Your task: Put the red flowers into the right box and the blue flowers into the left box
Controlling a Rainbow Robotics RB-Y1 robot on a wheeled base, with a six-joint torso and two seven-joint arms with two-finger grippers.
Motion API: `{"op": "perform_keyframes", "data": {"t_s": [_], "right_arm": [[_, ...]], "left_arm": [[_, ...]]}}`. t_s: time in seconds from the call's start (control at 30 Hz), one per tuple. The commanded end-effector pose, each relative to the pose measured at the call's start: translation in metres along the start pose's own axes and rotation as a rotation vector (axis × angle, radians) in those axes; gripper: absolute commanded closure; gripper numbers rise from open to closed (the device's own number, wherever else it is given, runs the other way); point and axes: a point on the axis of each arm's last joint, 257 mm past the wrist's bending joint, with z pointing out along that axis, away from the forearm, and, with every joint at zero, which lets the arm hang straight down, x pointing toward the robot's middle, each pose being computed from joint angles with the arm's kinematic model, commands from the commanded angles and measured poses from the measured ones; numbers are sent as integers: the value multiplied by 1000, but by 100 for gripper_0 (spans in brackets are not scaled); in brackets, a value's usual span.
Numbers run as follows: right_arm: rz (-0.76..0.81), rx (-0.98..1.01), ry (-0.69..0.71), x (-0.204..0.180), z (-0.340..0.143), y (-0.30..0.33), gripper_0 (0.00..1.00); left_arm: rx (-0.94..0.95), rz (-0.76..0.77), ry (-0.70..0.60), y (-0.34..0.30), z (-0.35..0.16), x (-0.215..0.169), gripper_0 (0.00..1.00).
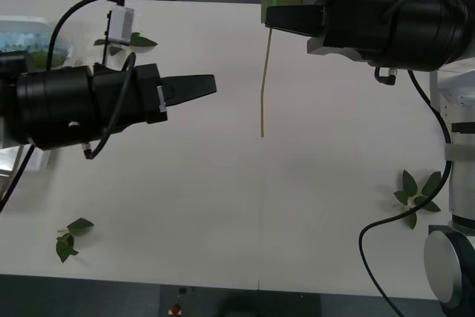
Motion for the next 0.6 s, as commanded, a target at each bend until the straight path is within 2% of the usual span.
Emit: {"op": "perform_keyframes", "data": {"t_s": [0.03, 0.27, 0.5, 0.53, 0.57, 0.6], "right_arm": [[-67, -19, -12, -12, 0, 15, 100], [-67, -19, -12, -12, 0, 15, 100], [-67, -19, -12, -12, 0, 15, 100], [-67, -19, -12, -12, 0, 15, 100], [-67, -19, -12, -12, 0, 15, 100], [-67, -19, -12, -12, 0, 15, 100]], "left_arm": [[46, 24, -15, -32, 28, -12, 0], [58, 60, -18, -46, 65, -6, 0], [93, 58, -4, -61, 78, 1, 0], [98, 62, 0, -63, 80, 1, 6], [102, 65, 5, -65, 81, 2, 29], [107, 69, 9, -67, 83, 2, 64]]}}
